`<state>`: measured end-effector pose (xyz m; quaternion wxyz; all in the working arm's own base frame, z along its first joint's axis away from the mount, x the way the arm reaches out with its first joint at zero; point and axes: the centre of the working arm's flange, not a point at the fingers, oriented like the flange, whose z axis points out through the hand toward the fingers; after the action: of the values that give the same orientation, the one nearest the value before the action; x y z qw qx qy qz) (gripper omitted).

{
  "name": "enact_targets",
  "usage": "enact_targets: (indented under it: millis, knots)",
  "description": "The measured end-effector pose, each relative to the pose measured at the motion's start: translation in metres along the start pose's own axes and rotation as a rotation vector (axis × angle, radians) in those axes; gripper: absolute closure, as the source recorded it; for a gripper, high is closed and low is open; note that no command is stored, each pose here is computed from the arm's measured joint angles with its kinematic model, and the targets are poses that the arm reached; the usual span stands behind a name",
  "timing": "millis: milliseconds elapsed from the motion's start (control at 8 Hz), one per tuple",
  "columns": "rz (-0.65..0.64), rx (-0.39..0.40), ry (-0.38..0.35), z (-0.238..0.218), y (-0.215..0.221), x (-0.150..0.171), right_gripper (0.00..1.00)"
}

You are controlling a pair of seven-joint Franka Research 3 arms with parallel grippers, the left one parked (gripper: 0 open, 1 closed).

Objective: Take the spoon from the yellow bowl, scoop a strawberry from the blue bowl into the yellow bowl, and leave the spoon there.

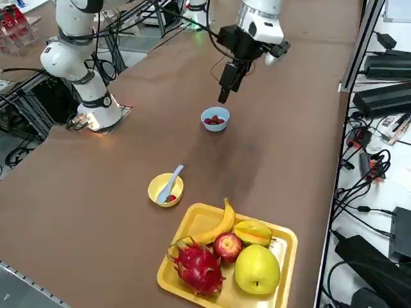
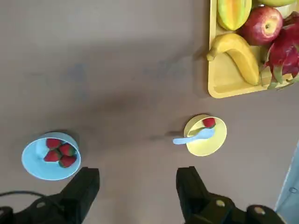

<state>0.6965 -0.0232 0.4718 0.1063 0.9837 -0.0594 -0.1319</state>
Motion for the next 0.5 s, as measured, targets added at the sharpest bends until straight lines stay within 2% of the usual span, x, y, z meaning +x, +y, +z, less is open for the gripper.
enact_targets:
  millis: [250, 500]
  knots:
    - [0.017, 0.049, 0.025, -0.016, 0.024, -0.008, 0.0]
    - [0.023, 0.061, 0.047, -0.03, 0.031, -0.016, 0.0]
